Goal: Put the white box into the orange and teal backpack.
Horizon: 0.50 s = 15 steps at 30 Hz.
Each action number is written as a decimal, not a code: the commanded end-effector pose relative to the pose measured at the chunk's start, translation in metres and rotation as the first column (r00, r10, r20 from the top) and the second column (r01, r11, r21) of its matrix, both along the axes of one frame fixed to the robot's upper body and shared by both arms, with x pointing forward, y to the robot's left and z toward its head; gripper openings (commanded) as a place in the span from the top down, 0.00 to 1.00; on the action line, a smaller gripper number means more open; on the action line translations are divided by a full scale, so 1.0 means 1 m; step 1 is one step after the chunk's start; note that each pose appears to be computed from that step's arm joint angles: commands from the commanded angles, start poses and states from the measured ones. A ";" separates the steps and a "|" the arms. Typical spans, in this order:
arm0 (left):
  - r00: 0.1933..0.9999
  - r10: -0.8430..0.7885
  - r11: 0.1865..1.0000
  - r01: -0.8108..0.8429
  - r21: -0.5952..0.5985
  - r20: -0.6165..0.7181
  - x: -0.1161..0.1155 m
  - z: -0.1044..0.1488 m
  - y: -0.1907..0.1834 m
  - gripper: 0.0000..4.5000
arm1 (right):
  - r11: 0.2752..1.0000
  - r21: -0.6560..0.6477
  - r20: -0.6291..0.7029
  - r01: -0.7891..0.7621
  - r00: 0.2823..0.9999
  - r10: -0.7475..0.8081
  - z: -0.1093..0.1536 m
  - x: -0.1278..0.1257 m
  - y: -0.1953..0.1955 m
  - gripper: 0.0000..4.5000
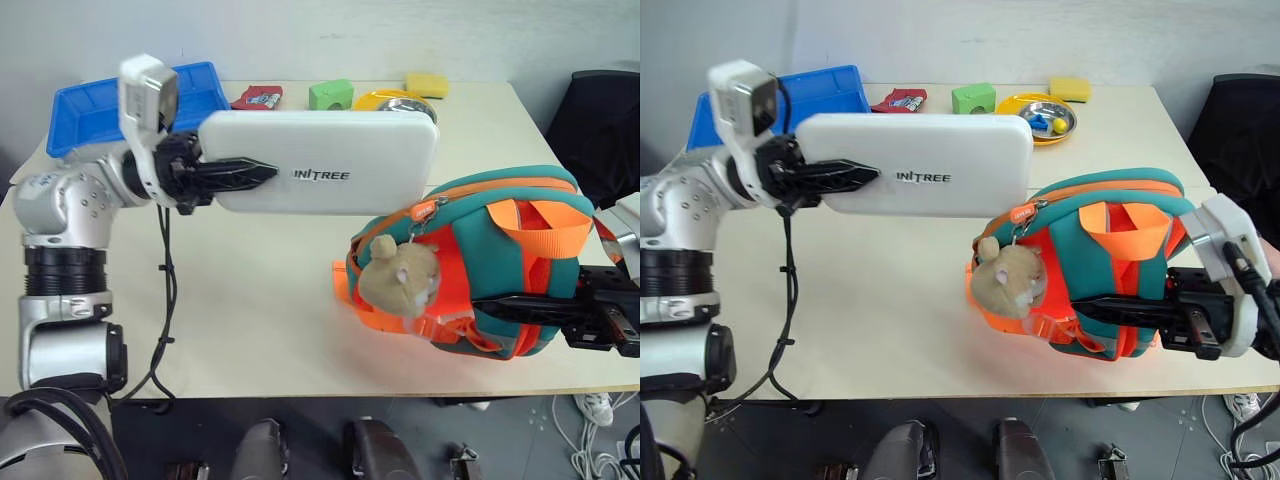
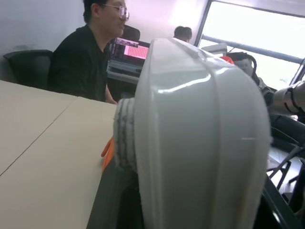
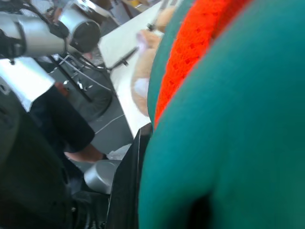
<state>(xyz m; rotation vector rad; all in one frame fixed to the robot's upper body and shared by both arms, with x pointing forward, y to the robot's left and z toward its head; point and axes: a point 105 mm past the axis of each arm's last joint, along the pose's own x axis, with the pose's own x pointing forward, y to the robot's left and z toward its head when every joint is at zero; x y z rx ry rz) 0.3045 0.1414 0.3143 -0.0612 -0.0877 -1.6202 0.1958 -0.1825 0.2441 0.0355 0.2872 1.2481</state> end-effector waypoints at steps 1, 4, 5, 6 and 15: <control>0.997 -0.041 0.999 0.042 -0.027 0.060 -0.009 0.016 0.003 0.73 | 1.000 -0.003 0.058 0.001 0.998 -0.001 0.003 -0.001 0.002 0.99; 0.996 -0.047 0.999 0.048 -0.012 0.077 -0.012 0.015 0.005 0.73 | 1.000 -0.006 0.056 0.007 0.998 -0.006 -0.001 0.000 0.003 0.99; 0.995 -0.049 0.999 0.050 -0.005 0.084 -0.013 0.016 0.006 0.73 | 1.000 -0.007 0.056 0.008 0.998 -0.007 -0.002 0.000 0.003 0.99; 0.995 -0.043 0.999 0.043 0.001 0.090 -0.014 0.016 0.007 0.73 | 1.000 -0.006 0.056 0.009 0.998 -0.009 -0.002 0.000 0.004 0.99; 0.992 0.037 0.992 -0.051 0.112 0.124 0.001 -0.021 -0.001 0.73 | 1.000 -0.007 0.058 -0.004 0.998 0.005 0.004 -0.004 0.002 0.99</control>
